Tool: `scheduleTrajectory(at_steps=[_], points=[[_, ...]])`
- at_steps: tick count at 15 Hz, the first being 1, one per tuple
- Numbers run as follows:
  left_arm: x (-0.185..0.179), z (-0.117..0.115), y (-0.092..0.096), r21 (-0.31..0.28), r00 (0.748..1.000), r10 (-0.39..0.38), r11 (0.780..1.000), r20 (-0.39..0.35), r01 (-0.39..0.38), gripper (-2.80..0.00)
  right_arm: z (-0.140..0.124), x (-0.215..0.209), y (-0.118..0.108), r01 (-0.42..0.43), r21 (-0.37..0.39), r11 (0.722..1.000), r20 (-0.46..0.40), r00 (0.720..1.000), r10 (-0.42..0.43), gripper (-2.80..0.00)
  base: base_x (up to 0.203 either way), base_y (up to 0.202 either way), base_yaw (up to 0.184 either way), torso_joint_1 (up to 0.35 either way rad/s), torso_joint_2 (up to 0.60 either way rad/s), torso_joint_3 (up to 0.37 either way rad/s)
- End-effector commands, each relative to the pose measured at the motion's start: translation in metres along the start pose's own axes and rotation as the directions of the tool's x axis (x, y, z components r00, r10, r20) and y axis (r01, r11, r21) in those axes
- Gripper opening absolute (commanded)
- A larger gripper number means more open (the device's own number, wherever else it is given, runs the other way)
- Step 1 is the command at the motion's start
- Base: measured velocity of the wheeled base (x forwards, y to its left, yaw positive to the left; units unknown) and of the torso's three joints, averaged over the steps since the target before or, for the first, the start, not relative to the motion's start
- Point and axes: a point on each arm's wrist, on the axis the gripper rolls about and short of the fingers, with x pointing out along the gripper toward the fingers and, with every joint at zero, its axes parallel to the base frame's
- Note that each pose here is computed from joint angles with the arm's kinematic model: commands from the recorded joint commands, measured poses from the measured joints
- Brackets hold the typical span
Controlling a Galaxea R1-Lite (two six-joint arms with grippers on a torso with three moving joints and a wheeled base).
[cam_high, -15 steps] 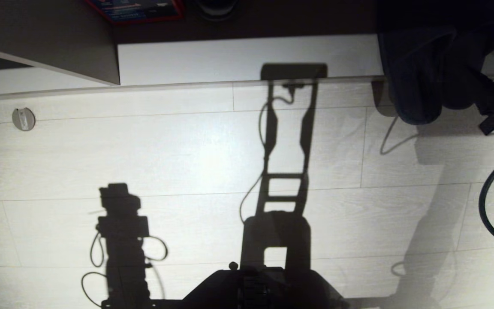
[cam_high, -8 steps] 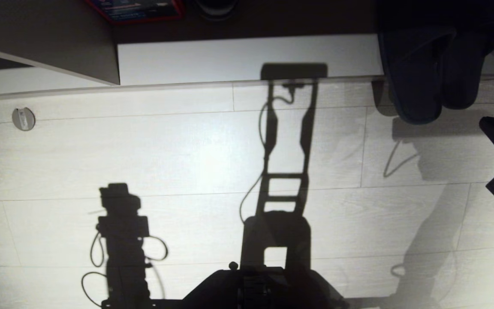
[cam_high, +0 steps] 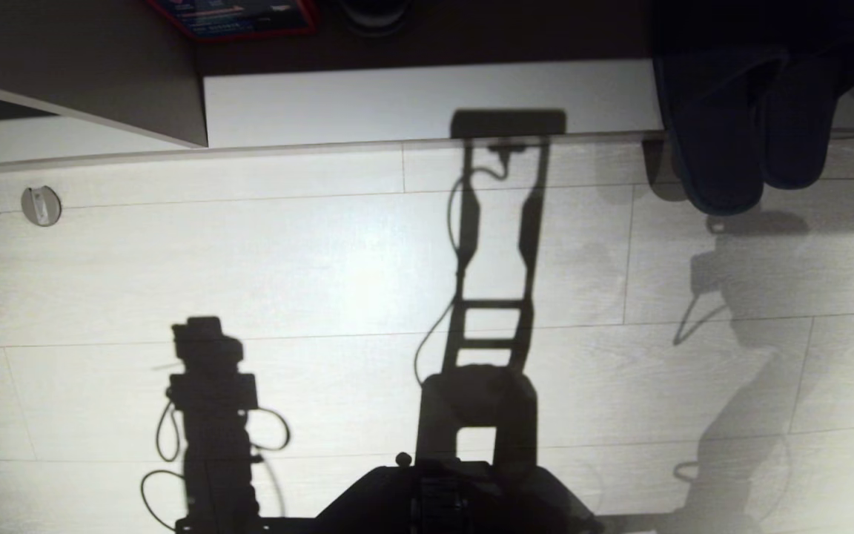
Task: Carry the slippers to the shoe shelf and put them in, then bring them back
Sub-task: Pick up the slippers in the shoe cabinet
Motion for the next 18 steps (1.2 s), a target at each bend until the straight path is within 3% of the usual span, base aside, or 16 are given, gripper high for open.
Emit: scheduleTrajectory(at_steps=[1, 5, 9, 14, 16, 18], points=[[0.0, 0.0, 0.0, -0.001, 1.0, 0.002, 1.0, 0.0, -0.002, -2.8, -0.002, -0.026, -0.002, 0.019, 0.006, 1.0, 0.041, 0.999, -0.019, -2.8, 0.0, 0.0, 0.0, 0.0, 0.0, 0.0], [0.0, 0.0, 0.0, -0.001, 1.0, 0.0, 1.0, 0.0, 0.0, -2.8, -0.028, -0.071, 0.001, 0.026, 0.028, 0.999, 0.02, 0.999, -0.027, -2.8, 0.0, 0.0, 0.0, 0.0, 0.0, 0.0], [0.0, 0.0, 0.0, -0.001, 1.0, 0.0, 1.0, 0.0, 0.0, -2.8, -0.052, -0.098, 0.005, 0.027, 0.022, 0.999, -0.081, 0.996, -0.025, -2.8, 0.0, 0.0, 0.0, 0.0, 0.0, 0.0], [0.0, 0.0, 0.0, -0.001, 1.0, 0.0, 1.0, 0.0, 0.0, -2.8, -0.069, -0.123, 0.008, 0.058, 0.02, 0.998, -0.067, 0.996, -0.056, -2.8, 0.0, 0.0, 0.0, 0.0, 0.0, 0.0], [0.0, 0.0, 0.0, -0.001, 1.0, 0.0, 1.0, 0.0, 0.0, -2.8, -0.078, -0.13, 0.011, 0.045, 0.019, 0.999, -0.081, 0.996, -0.043, -2.8, 0.0, 0.0, 0.0, 0.0, 0.0, 0.0], [0.0, 0.0, 0.0, -0.001, 1.0, 0.0, 1.0, 0.0, 0.0, -2.8, -0.082, -0.133, 0.013, -0.023, 0.06, 0.998, -0.078, 0.997, 0.027, -2.8, 0.0, 0.0, 0.0, 0.0, 0.0, 0.0]])
